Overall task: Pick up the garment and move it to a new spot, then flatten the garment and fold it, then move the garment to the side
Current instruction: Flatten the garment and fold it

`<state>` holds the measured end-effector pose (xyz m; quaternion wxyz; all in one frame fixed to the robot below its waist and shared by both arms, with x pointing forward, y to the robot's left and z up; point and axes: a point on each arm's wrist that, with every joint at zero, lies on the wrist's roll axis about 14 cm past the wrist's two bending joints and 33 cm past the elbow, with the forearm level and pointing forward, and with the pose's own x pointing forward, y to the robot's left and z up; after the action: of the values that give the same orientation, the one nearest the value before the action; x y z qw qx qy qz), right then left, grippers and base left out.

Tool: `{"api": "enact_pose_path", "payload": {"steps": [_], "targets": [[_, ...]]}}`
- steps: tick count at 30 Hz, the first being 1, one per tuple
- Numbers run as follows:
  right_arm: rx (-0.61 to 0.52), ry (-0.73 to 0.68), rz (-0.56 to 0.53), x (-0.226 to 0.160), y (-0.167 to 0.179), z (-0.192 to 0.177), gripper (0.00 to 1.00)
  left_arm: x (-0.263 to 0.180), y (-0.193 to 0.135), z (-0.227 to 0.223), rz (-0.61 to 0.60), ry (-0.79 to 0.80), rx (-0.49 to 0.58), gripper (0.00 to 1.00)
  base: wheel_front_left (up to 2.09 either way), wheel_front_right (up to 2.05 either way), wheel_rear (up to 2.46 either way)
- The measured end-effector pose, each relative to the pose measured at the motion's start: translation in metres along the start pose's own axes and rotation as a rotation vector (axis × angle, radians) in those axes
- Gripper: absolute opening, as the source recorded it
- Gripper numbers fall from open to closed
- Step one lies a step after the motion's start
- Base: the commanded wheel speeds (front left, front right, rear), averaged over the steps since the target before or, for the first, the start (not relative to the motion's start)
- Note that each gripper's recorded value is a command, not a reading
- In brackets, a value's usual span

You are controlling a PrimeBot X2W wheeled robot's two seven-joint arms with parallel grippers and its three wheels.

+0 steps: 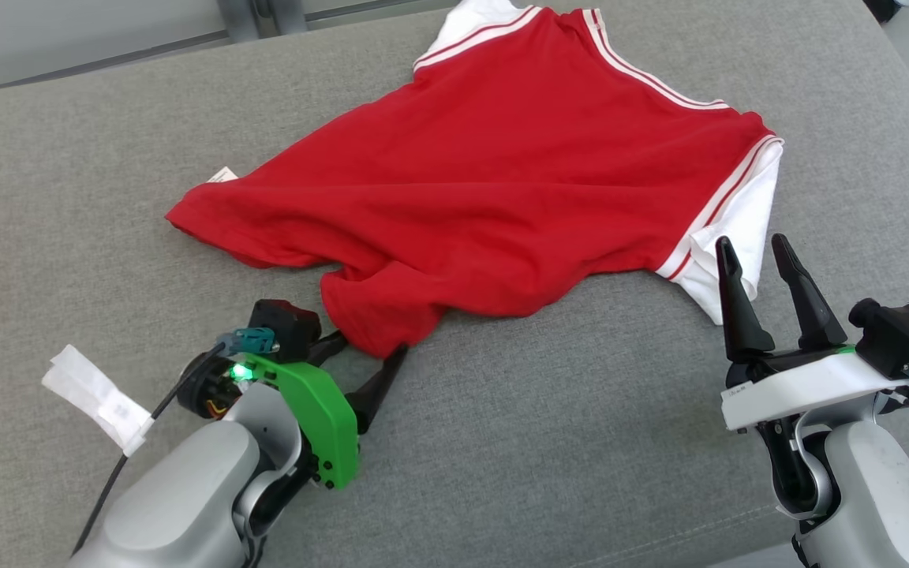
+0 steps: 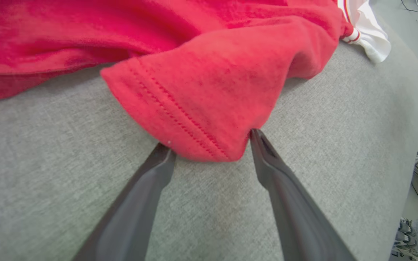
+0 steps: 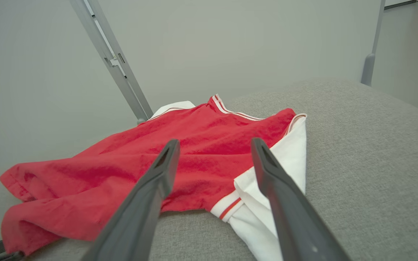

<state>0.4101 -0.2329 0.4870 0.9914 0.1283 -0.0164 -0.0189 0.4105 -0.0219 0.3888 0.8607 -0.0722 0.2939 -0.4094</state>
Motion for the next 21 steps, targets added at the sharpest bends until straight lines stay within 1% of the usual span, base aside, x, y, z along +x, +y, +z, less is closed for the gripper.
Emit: {"api": "enact_pose_path", "payload": {"steps": [2, 3, 4, 7, 8, 12, 16, 21], "targets": [[-0.001, 0.002, -0.007, -0.001, -0.002, -0.001, 1.00, 0.004, -0.007, 0.000, -0.027, -0.003, -0.011, 1.00, 0.00, 0.00, 0.00], [-0.002, 0.002, -0.011, -0.001, -0.004, 0.000, 1.00, 0.004, -0.011, 0.000, -0.039, -0.005, -0.005, 0.43, 0.00, 0.00, 0.00], [-0.002, -0.001, -0.013, -0.002, -0.004, 0.001, 1.00, 0.003, -0.013, 0.001, -0.049, -0.010, 0.003, 0.01, 0.00, 0.00, 0.00], [0.000, -0.011, -0.009, -0.003, -0.002, 0.005, 1.00, -0.004, -0.022, 0.009, -0.075, -0.033, 0.015, 0.00, 0.00, 0.00, 0.00], [0.003, -0.019, -0.003, -0.005, 0.000, 0.008, 1.00, -0.011, -0.032, 0.019, -0.104, -0.065, 0.008, 0.00, 0.00, 0.00, 0.00], [0.005, -0.038, 0.002, -0.008, 0.002, 0.015, 1.00, -0.025, -0.040, 0.049, -0.141, -0.081, 0.037, 0.00, 0.00, 0.00, 0.00], [0.013, -0.044, -0.013, -0.010, 0.000, 0.016, 1.00, -0.021, -0.035, 0.085, -0.137, -0.097, 0.092, 0.00, 0.00, 0.00, 0.00], [0.015, -0.046, -0.055, -0.018, -0.012, 0.017, 1.00, -0.009, -0.032, 0.098, -0.126, -0.113, 0.107, 0.00, 0.00, 0.00, 0.00]]}}
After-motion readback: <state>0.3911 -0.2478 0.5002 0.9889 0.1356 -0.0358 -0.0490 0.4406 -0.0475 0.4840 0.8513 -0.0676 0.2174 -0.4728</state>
